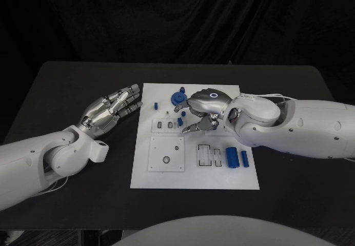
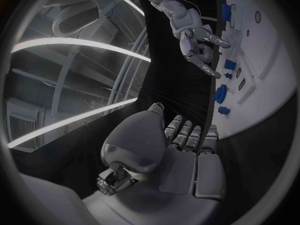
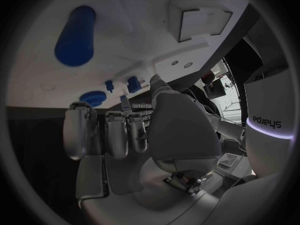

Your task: Assemble the parts on the task board

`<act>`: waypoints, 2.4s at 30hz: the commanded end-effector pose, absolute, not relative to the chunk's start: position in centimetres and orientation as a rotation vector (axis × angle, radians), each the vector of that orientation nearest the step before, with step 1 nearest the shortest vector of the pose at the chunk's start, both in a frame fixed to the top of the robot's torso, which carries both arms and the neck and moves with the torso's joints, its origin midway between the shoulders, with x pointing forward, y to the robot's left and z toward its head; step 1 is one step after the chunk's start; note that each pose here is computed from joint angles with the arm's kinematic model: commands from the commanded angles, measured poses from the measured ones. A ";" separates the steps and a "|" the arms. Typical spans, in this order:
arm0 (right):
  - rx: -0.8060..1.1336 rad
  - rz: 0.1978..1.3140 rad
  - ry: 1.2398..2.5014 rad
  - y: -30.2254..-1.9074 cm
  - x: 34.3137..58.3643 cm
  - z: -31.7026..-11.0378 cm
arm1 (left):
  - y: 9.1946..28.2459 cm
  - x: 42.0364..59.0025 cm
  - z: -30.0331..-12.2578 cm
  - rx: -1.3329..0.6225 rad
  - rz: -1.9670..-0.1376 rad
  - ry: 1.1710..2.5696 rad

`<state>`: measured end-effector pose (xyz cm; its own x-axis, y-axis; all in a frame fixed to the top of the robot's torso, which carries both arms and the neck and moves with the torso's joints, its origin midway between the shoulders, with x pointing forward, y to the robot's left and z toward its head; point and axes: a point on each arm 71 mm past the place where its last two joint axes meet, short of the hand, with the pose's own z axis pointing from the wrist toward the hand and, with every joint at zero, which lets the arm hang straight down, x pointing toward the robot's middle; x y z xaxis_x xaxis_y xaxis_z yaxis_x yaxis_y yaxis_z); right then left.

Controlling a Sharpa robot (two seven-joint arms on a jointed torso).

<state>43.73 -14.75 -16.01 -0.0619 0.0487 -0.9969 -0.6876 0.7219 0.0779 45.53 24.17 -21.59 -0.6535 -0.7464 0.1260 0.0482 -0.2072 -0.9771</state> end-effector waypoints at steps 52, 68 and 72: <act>-0.244 0.663 1.246 -27.4 45.4 -13.4 | 14.9 51.3 -16.4 0.005 -0.670 2.002; -0.229 0.647 1.274 -27.2 45.8 -13.7 | 13.3 50.0 -17.5 0.011 -0.450 2.150; -0.227 0.645 1.279 -27.1 45.9 -13.8 | 13.2 49.9 -17.6 0.013 -0.419 2.172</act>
<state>45.78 -26.93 -13.58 0.1528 0.3253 -0.9332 -0.5870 0.7895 0.1791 49.98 13.00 -17.42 -0.5822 -0.1785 -0.7932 0.1883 0.9195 -0.3452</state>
